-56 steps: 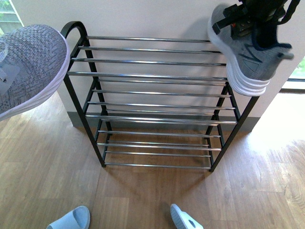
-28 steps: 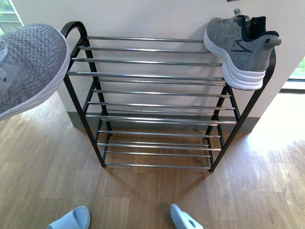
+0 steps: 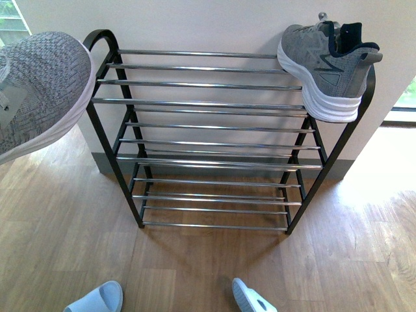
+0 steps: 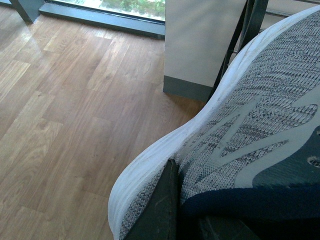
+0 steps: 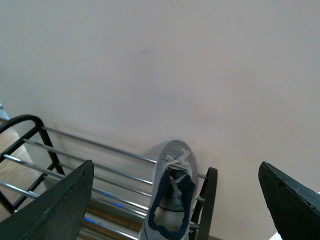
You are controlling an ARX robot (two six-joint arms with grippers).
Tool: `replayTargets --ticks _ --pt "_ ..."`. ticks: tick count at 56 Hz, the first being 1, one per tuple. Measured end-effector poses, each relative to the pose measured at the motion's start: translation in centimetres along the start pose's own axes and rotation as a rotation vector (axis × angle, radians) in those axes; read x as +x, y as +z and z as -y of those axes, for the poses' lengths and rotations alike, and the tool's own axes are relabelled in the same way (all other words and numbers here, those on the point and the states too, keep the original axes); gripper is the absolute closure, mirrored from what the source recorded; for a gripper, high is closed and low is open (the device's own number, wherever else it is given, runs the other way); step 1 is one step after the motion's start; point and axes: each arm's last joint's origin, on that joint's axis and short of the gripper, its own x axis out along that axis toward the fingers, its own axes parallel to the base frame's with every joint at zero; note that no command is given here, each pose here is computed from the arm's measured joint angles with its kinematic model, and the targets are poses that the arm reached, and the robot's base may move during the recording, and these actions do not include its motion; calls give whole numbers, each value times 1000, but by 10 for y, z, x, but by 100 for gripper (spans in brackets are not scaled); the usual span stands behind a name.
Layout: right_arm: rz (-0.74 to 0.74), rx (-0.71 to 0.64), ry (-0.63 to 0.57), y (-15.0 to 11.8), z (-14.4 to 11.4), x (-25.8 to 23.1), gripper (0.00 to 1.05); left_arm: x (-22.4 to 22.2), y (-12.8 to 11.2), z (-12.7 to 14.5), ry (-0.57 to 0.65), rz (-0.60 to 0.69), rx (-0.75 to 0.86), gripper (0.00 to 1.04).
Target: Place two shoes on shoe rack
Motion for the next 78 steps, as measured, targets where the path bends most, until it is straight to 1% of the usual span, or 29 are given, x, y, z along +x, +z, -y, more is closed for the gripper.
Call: replayTargets --ticks 7,10,16,21,24,31,41,42,45,46,47,50,57,59,63,78 --pt "61 65 -68 -27 10 -23 9 0 0 0 0 0 0 103" --pt "92 89 -132 -39 17 -27 9 0 0 0 0 0 0 103" --pt "117 98 -183 -45 23 -28 9 0 0 0 0 0 0 103" --pt "111 102 -179 -47 24 -28 10 0 0 0 0 0 0 103" --pt "63 101 -134 -49 22 -30 17 0 0 0 0 0 0 103" --pt "24 97 -112 -60 9 -46 36 0 0 0 1 0 0 103" --pt "15 91 -111 -79 -14 -80 76 0 0 0 0 0 0 103" --pt "14 90 -108 -81 -17 -85 82 0 0 0 0 0 0 103" --pt "16 90 -107 -85 -21 -92 93 0 0 0 0 0 0 103" --pt "16 90 -108 -85 -21 -93 94 0 0 0 0 0 0 103" --pt "18 89 -109 -86 -23 -95 98 0 0 0 1 0 0 103" --pt "20 88 -108 -87 -25 -99 104 0 0 0 0 0 0 103" --pt "19 86 -108 -94 -31 -113 103 0 0 0 0 0 0 103" --pt "15 86 -130 -95 -35 -116 103 0 0 0 0 0 0 103" --pt "17 85 -102 -98 -44 -124 103 0 0 0 0 0 0 103" --pt "18 86 -108 -106 -47 -141 103 0 0 0 0 0 0 103"
